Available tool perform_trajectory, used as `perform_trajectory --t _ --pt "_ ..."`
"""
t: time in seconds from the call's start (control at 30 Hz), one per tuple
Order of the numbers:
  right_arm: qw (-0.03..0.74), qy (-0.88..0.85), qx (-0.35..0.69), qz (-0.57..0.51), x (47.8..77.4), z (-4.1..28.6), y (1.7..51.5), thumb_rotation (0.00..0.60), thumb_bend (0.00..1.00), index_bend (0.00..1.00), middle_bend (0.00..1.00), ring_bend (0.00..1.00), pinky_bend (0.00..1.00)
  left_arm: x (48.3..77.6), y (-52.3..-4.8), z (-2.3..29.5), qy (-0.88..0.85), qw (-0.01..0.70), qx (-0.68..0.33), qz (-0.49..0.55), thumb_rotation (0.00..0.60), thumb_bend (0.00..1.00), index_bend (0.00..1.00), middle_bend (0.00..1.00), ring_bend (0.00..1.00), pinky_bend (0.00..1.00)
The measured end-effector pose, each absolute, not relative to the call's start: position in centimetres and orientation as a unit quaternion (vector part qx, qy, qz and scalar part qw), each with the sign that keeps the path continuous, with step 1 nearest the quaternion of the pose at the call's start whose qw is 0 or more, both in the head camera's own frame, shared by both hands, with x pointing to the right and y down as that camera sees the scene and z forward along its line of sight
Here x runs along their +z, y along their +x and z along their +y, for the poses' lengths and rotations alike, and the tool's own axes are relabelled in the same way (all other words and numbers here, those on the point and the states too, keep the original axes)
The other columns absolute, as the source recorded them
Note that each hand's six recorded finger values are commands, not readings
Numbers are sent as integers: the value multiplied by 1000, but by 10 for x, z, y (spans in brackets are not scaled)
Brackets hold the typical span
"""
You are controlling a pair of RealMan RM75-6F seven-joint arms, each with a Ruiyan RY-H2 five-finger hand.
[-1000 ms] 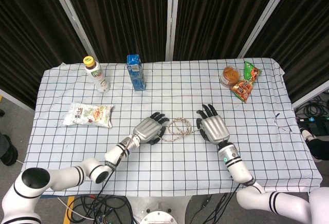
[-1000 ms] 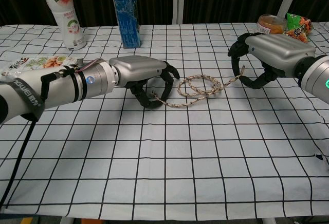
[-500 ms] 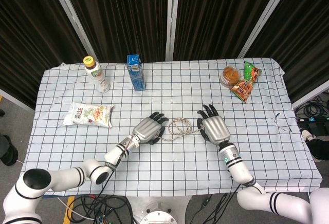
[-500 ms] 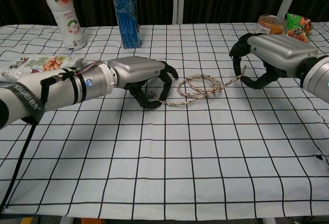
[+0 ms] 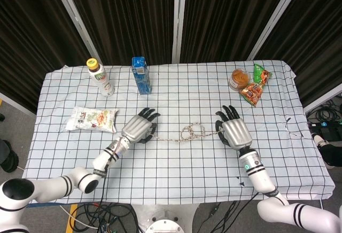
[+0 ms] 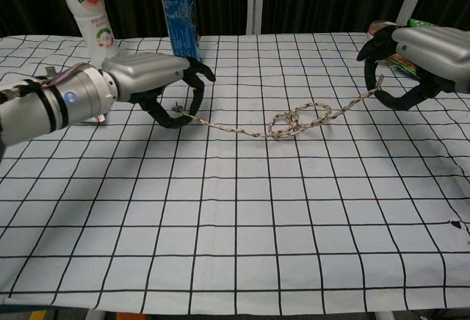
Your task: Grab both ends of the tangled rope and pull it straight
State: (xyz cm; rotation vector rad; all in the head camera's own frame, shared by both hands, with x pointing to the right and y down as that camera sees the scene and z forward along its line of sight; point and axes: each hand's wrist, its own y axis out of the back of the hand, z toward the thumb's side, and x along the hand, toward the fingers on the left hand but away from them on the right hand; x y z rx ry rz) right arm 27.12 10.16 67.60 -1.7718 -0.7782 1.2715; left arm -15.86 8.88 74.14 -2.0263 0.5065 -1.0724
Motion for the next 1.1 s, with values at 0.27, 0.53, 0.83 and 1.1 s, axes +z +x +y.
perform_trajectory --t 0.27,0.53,0.83,1.1 --pt "389 -677 529 -332 653 98 326 600 576 644 190 0 0 731 -235 92 -769 376 -461 232 600 378 581 109 0 0" --pt "363 -650 565 -356 650 98 378 600 578 644 191 0 0 728 -279 107 -758 360 -477 261 600 377 580 109 0 0" --pt "340 -621 597 -378 653 102 424 600 579 644 191 0 0 727 -308 113 -746 353 -491 280 600 376 580 109 0 0" --pt "314 -618 606 -389 663 111 442 600 579 644 190 0 0 730 -322 116 -738 347 -501 289 600 377 580 109 0 0"
